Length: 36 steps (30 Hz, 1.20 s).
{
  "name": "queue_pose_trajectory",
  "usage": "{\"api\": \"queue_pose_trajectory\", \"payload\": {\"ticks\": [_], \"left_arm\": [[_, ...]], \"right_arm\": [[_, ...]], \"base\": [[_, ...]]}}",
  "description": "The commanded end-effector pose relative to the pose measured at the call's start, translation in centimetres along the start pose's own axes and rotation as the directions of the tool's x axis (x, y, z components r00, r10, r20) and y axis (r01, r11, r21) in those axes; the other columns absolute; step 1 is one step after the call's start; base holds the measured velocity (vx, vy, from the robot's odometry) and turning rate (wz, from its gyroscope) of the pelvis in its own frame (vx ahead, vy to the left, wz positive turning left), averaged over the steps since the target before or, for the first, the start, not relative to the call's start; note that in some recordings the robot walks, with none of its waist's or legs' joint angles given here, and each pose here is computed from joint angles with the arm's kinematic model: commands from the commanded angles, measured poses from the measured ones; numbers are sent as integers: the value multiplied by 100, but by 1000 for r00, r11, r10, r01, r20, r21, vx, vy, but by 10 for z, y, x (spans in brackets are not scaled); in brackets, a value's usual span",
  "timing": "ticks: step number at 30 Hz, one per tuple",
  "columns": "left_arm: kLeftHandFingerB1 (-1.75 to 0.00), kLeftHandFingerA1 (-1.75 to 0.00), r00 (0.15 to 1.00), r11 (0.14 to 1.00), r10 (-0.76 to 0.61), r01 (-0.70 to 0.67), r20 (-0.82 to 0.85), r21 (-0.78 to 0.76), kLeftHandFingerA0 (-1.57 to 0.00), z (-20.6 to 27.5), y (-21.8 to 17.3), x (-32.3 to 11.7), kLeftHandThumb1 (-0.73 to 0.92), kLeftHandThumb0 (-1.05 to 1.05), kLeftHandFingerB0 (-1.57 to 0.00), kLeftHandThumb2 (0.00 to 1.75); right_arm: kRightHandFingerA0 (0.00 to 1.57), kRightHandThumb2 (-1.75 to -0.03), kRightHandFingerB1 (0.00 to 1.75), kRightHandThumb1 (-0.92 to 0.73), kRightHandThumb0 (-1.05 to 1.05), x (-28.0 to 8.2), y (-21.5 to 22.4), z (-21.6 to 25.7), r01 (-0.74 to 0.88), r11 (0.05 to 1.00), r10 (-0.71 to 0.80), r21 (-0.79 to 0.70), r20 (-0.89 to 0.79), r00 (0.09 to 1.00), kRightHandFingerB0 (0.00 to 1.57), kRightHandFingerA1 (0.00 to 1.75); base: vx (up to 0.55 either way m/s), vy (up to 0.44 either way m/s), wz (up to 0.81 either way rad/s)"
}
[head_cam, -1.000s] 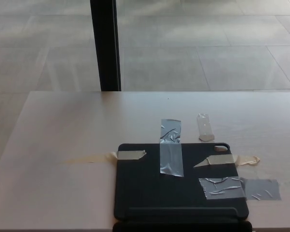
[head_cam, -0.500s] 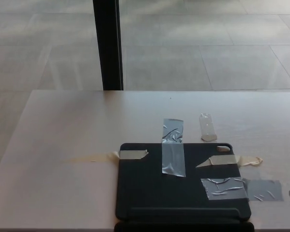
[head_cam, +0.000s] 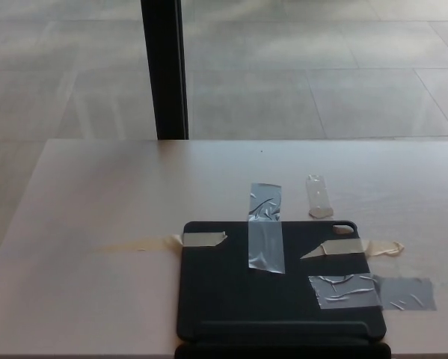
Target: The robot uses its right hand to open a folded tablet cover kept in the middle of the desk
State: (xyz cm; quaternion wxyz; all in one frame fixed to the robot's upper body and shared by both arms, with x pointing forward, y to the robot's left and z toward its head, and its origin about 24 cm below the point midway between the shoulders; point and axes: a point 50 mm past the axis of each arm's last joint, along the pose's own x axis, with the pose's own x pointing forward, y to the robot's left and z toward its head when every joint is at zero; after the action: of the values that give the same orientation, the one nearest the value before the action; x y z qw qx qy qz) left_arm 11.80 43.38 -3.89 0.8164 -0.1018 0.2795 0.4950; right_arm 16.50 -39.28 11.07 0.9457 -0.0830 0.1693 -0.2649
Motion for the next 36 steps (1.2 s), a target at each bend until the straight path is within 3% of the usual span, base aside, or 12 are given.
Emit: {"api": "queue_pose_trajectory", "payload": {"ticks": [1,8,10,11,14,15,26,27,28,31,32,36], "left_arm": [[-80,-86,1000,1000,22,-22,18,1,-89,-1,16,-1,28,-54,-82,78],[-74,-82,1000,1000,21,-21,4,-12,-90,-2,16,-1,38,-46,-81,54],[-73,-80,1000,1000,23,-23,0,2,-89,-1,16,-1,40,-46,-82,54],[-71,-79,1000,1000,20,-20,1,10,-88,-1,15,-1,41,-48,-79,53],[-71,-82,1000,1000,3,-3,8,3,-95,-1,15,-1,43,-54,-77,54],[-72,-83,1000,1000,2,-2,9,0,-93,-1,15,-1,43,-57,-75,54],[-66,-82,997,997,-46,42,-65,-58,-63,-6,12,-1,51,-73,-49,56],[-63,-86,996,997,-56,53,-69,-49,-69,-3,12,0,40,-74,-31,92],[-62,-91,996,997,-65,61,-68,-53,-62,1,9,1,57,-76,-32,58],[-62,-89,994,993,-84,78,-63,-89,-51,3,3,1,60,-72,-27,58],[-60,-88,995,994,-80,75,-66,-85,-49,2,4,1,61,-73,-24,58],[-57,-77,996,995,-69,64,-64,-73,-35,-2,12,0,66,-74,-18,60]], "right_arm": [[45,-59,47,-62,-65,-16,-103,-71,649,620,-686,442,-96,721,44,64],[75,-60,52,-60,-63,-21,-107,-99,700,515,-722,494,-191,665,39,105],[33,-94,61,-48,-65,-23,-104,-110,701,509,-722,499,-196,664,31,76],[31,-60,56,-59,-68,-25,-103,-115,696,502,-710,513,-214,671,39,69],[56,-91,59,-45,-71,-27,-98,-131,694,477,-679,539,-276,681,40,69],[65,-58,51,-59,-75,-25,-97,-135,719,470,-678,513,-311,665,49,60],[49,-58,45,-59,-71,-24,-91,-151,694,565,-593,447,-364,718,45,56],[52,-58,46,-60,-71,-24,-88,-155,688,588,-586,426,-361,725,48,58],[51,-58,45,-57,-71,-22,-84,-157,684,590,-576,430,-369,729,53,56],[53,-92,54,-47,-71,-14,-79,-153,668,588,-571,456,-351,742,45,65],[58,-58,45,-58,-70,-14,-78,-153,667,608,-575,431,-340,744,56,57],[75,-57,48,-53,-71,-17,-76,-159,636,662,-546,397,-325,772,67,58]], "base": [[0,0,0],[0,0,0],[0,0,0],[0,0,0],[0,0,0],[0,0,0],[0,0,0],[0,0,0],[0,0,0],[0,0,0],[0,0,0],[0,0,0]]}}
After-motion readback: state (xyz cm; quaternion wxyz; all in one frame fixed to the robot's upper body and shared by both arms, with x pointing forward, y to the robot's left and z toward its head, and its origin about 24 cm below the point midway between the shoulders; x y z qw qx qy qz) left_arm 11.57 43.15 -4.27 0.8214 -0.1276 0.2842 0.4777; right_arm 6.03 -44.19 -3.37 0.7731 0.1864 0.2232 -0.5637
